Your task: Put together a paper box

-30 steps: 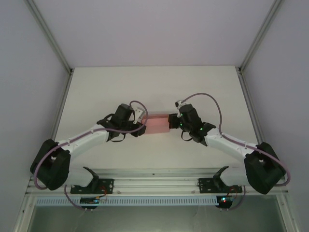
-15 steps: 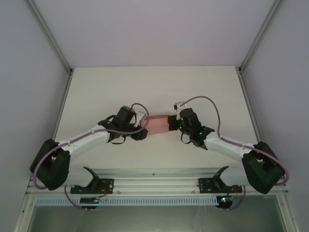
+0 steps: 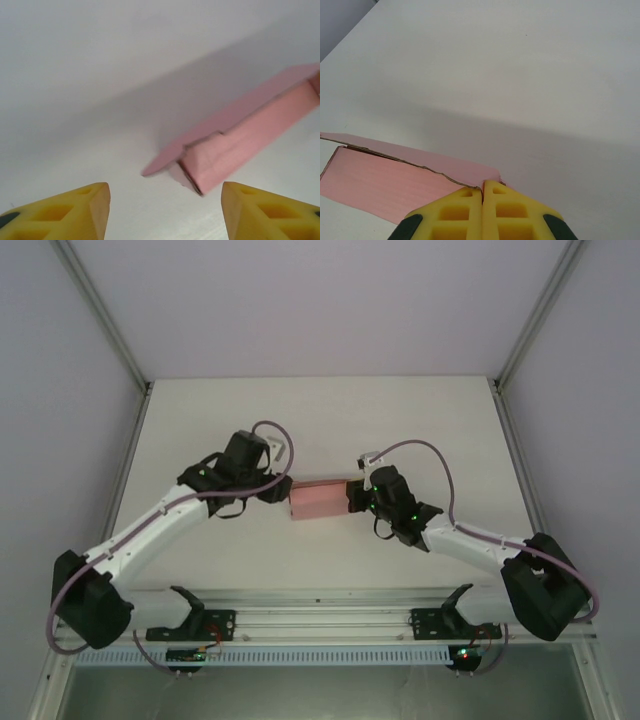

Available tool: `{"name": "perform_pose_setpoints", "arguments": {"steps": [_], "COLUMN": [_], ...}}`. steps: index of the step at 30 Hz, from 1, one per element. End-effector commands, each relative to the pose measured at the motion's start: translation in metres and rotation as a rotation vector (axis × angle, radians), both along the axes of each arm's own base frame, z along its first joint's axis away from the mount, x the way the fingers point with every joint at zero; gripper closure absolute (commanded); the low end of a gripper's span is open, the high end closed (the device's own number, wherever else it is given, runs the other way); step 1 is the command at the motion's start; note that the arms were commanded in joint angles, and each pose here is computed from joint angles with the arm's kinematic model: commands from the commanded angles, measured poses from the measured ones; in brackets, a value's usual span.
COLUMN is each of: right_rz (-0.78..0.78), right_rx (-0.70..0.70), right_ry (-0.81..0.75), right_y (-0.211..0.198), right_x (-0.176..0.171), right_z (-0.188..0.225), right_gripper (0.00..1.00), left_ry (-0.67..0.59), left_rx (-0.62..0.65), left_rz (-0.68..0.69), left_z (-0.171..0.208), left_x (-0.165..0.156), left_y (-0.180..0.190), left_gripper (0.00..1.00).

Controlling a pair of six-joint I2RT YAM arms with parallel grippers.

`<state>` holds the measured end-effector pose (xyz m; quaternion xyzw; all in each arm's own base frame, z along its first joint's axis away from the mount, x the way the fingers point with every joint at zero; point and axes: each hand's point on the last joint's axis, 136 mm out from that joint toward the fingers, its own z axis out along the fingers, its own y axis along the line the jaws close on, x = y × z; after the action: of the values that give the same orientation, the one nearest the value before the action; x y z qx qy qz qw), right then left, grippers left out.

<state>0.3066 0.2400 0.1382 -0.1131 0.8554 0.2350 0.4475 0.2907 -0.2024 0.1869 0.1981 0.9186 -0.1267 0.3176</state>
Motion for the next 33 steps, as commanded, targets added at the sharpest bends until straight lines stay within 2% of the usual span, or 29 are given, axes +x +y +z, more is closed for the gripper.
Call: {"name": "perform_pose_setpoints", "arguments": {"steps": [1,4,13,15,24,27,33], "right_rz": [0.061,0.065,0.064,0.064,0.071,0.068,0.064], "right_rx": [-0.144,-0.14,-0.143,-0.143,-0.135,-0.135,-0.137], "right_ry": [0.211,0.215,0.229,0.233,0.242,0.242,0.248], "right_y": [-0.013,-0.011,-0.012,-0.013,-0.01,-0.011,-0.012], "right_x": [-0.036,-0.037,-0.038,-0.037,-0.036,-0.035,-0.034], "right_z": [-0.06,-0.058,-0.06,-0.059,-0.058,-0.057,-0.058], "right_gripper": [1.0,1.0,1.0,1.0,1.0,1.0,1.0], "left_ry": [0.04,0.03,0.024,0.028,0.042,0.041,0.052], "left_rx": [0.094,0.106,0.078,0.092,0.119,0.119,0.136], "left_rz": [-0.11,-0.199,-0.314,-0.321,-0.35,-0.343,-0.365], "left_z": [-0.013,-0.017,-0.016,-0.018,-0.028,-0.026,-0.034], "left_x": [0.002,0.005,0.005,0.007,0.003,0.006,-0.002], "left_y": [0.002,-0.008,-0.025,-0.025,-0.022,-0.023,-0.019], "left_gripper": [0.44,0.47,0.51,0.56,0.59,0.67,0.67]}}
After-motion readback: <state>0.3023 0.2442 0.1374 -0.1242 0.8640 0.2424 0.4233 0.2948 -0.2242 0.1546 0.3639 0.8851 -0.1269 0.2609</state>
